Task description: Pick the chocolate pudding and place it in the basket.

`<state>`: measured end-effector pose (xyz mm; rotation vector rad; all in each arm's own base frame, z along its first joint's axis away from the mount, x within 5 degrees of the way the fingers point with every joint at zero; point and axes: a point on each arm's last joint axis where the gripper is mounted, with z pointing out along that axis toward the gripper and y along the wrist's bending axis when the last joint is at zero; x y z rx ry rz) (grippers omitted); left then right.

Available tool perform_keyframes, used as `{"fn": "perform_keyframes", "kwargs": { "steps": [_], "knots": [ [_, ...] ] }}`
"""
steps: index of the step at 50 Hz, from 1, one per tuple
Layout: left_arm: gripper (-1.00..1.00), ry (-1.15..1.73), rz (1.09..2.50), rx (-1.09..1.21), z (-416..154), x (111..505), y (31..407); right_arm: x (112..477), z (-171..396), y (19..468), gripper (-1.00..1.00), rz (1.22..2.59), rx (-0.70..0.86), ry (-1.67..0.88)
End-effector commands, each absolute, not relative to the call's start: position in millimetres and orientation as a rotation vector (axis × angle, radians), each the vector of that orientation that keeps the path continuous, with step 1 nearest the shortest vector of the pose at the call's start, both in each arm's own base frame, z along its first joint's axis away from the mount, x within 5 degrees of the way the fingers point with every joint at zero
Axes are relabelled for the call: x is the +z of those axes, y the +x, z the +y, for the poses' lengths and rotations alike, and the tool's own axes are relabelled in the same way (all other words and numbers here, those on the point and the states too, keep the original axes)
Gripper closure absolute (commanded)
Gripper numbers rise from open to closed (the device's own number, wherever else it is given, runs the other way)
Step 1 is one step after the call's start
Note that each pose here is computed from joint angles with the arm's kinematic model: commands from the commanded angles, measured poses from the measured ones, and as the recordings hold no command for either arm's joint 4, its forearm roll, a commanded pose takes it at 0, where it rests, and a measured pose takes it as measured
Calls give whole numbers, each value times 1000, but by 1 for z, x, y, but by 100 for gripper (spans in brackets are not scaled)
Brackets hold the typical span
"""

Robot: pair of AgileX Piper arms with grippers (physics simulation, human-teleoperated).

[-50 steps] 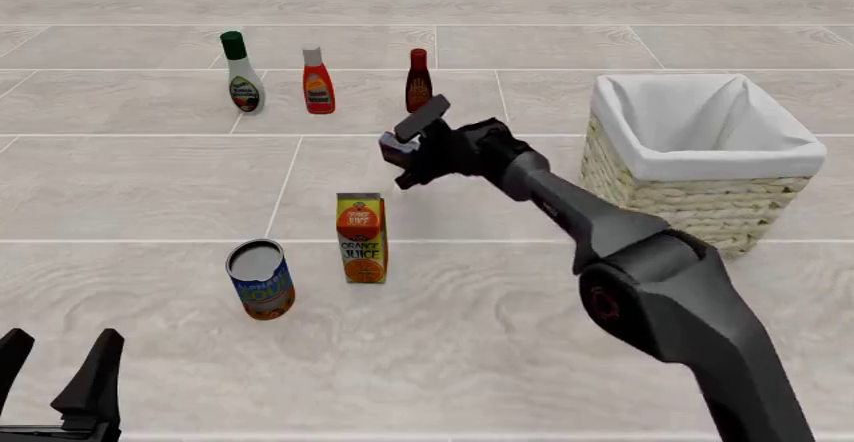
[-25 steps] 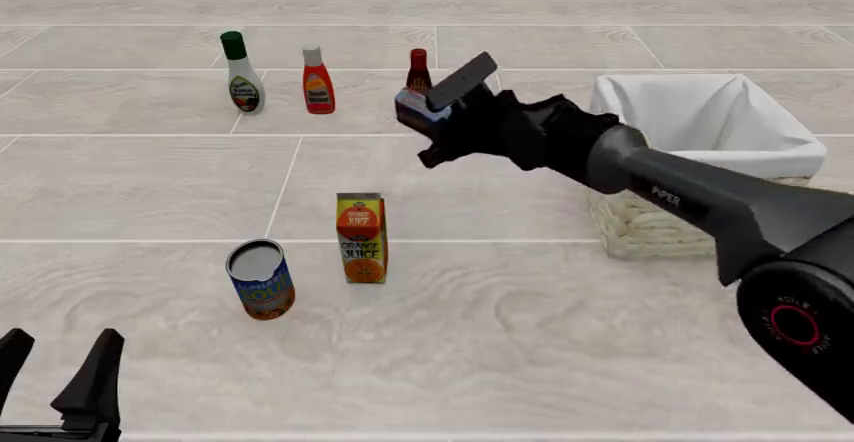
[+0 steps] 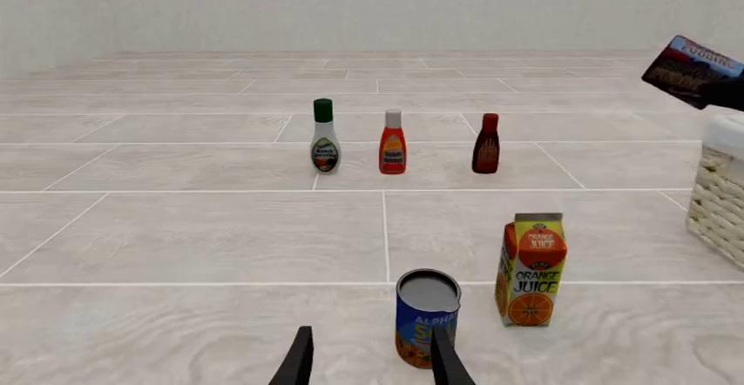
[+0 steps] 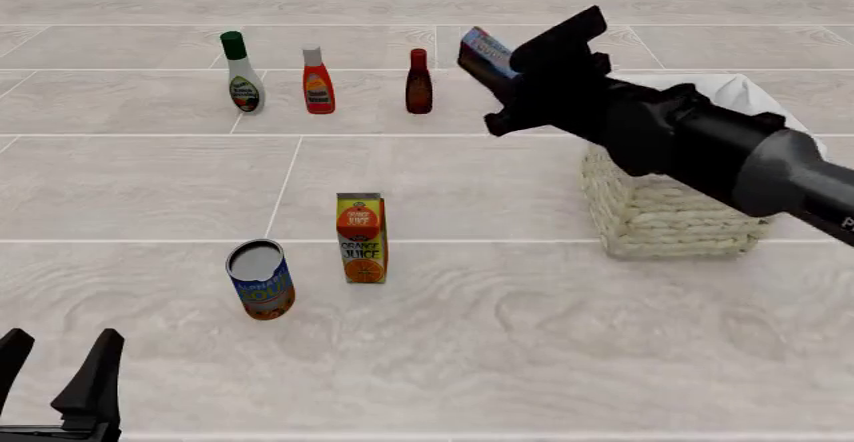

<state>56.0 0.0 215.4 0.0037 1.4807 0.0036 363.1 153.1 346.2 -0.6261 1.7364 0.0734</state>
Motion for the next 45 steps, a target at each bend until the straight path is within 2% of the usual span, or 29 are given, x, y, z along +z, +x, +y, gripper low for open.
{"fn": "perform_keyframes", "kwargs": {
  "steps": [1, 23, 37, 45],
  "knots": [
    [-100, 4, 1480, 4, 0, 215, 56, 372, 131, 339, 100, 1717, 83, -551],
    [-100, 4, 1480, 4, 0, 215, 56, 416, 97, 300, 100, 1704, 78, -453],
    [-100, 4, 1480, 4, 0, 215, 56, 440, 78, 287, 100, 1768, 96, -355],
    [-100, 4, 1481, 4, 0, 215, 56, 458, 59, 286, 100, 1805, 44, -312]
  ]
}}
